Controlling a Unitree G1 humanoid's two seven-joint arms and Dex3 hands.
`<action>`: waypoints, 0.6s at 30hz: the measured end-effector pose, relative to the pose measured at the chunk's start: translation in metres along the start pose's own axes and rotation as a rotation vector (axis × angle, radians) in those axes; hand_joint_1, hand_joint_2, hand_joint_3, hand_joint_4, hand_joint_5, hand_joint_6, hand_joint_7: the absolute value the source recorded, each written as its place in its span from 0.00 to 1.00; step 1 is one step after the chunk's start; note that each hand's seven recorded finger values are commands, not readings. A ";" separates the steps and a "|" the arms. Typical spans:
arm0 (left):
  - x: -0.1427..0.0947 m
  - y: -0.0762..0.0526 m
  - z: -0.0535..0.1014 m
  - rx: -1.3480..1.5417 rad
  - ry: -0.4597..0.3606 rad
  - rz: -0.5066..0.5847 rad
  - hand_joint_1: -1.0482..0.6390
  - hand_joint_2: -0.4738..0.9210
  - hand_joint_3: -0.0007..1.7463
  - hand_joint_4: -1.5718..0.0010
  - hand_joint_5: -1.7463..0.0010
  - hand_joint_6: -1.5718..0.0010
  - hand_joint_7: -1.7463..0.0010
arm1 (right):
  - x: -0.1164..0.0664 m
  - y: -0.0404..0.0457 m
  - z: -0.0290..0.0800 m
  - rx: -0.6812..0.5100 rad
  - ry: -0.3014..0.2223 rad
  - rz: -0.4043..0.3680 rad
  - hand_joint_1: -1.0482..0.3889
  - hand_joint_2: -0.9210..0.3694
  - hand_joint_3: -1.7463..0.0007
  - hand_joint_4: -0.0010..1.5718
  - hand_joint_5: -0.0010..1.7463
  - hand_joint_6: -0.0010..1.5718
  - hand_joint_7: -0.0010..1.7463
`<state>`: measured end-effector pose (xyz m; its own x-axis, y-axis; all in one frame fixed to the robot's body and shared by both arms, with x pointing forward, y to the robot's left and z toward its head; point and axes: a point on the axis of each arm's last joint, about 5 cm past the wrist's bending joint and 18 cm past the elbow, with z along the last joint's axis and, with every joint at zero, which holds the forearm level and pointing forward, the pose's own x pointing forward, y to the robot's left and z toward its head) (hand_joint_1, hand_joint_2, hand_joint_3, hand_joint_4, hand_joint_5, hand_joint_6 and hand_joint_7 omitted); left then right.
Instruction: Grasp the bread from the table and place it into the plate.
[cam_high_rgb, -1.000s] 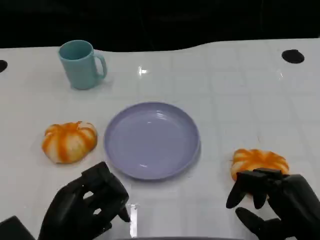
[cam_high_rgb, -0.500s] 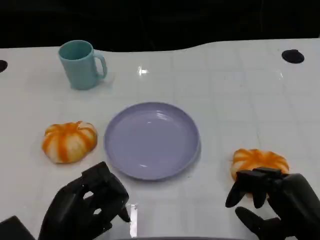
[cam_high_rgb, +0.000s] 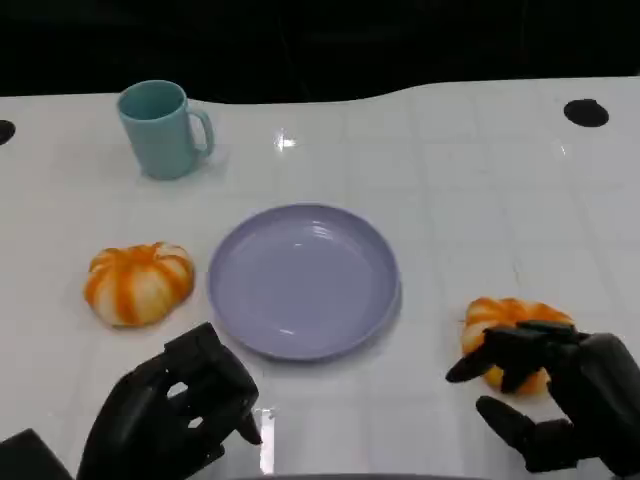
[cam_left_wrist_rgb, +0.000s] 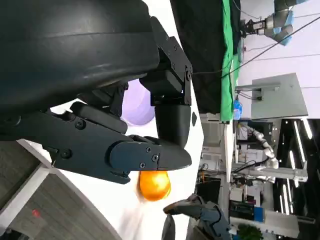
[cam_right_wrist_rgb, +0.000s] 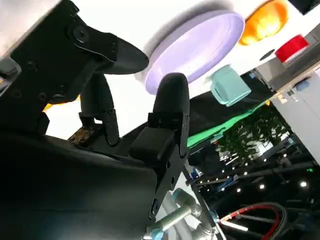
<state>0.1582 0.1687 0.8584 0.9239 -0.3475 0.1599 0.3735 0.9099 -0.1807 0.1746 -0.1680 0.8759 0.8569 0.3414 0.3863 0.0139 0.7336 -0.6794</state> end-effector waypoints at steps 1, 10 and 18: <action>0.000 0.000 0.000 -0.001 0.001 0.000 0.28 1.00 0.17 0.58 0.00 0.62 0.13 | 0.001 -0.0024 0.000 -0.012 0.006 0.006 0.59 0.33 0.60 0.38 0.46 0.48 0.19; 0.001 0.000 0.000 -0.002 0.003 0.000 0.28 1.00 0.18 0.58 0.00 0.62 0.13 | 0.010 -0.0293 0.012 -0.213 0.044 0.081 0.45 0.10 0.95 0.15 0.29 0.33 0.00; 0.003 -0.001 0.000 -0.003 -0.001 -0.002 0.28 1.00 0.17 0.58 0.00 0.62 0.13 | 0.014 -0.0488 0.027 -0.375 0.135 0.223 0.38 0.09 1.00 0.00 0.31 0.19 0.00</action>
<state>0.1604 0.1674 0.8593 0.9230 -0.3492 0.1614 0.3758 0.9083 -0.1837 0.1719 -0.1834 0.9310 0.9194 0.3686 0.1368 -0.0142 0.3788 -0.9254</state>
